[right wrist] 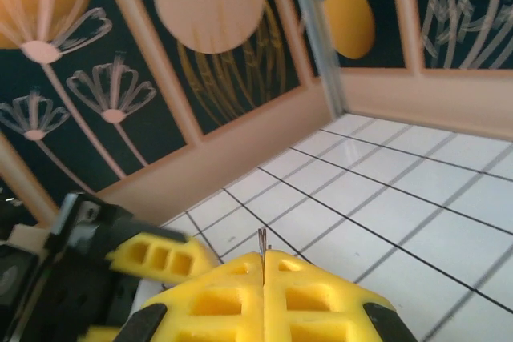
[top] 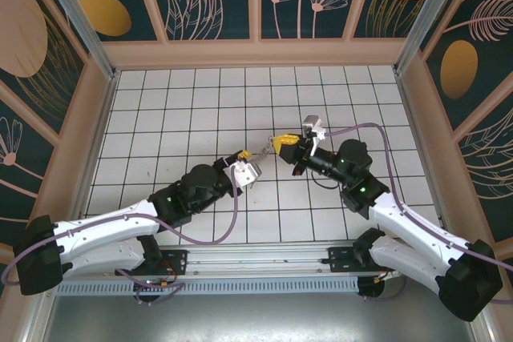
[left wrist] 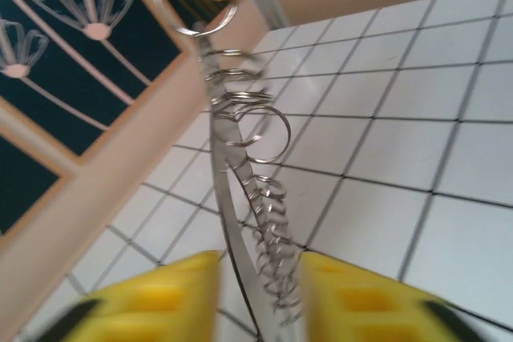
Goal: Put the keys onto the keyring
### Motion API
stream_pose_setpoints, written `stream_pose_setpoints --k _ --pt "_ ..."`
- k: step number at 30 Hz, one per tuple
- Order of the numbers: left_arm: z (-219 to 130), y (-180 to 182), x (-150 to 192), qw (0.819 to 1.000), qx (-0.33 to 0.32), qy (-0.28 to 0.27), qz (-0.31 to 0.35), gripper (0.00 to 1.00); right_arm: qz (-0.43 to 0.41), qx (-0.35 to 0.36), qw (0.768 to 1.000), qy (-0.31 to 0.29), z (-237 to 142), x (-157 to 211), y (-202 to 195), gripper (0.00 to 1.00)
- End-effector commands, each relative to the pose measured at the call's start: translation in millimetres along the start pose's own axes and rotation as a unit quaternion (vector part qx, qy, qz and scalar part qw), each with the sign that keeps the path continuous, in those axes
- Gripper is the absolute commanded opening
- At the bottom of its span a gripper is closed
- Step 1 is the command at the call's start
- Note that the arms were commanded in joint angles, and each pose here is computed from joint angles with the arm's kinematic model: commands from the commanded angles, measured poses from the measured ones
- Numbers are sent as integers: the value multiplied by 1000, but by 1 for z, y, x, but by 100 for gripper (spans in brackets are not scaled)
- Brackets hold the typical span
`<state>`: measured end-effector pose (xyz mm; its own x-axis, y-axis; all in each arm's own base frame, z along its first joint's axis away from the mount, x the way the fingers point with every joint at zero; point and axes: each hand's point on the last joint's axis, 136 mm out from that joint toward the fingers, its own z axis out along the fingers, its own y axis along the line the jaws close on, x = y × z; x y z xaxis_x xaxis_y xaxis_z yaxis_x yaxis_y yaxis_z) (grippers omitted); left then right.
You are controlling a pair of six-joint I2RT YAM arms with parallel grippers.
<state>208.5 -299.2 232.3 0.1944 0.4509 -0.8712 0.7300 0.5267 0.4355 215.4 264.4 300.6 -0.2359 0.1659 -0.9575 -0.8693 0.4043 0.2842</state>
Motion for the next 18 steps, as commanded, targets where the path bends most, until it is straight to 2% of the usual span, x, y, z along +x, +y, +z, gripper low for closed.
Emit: stream_pose_setpoints --k 1,2,5,11,15,18 --pt "-16 -12 -26 996 59 -38 -57 58 -63 -59 995 -40 -6 -18 26 0" --pt "-22 -13 -30 994 70 -44 -67 61 -76 -67 994 -41 -8 -17 29 0" --pt "-42 -14 -43 989 95 -66 -93 61 -103 -83 990 -50 -12 -13 34 0" --pt "-76 6 -70 982 74 -131 -112 56 -132 -177 970 -101 -30 -10 65 0" --pt "-79 9 -88 979 81 -157 -103 50 -141 -243 950 -137 -43 -10 85 0" --pt "-73 3 -92 979 99 -154 -94 48 -138 -275 940 -146 -47 -10 94 0"
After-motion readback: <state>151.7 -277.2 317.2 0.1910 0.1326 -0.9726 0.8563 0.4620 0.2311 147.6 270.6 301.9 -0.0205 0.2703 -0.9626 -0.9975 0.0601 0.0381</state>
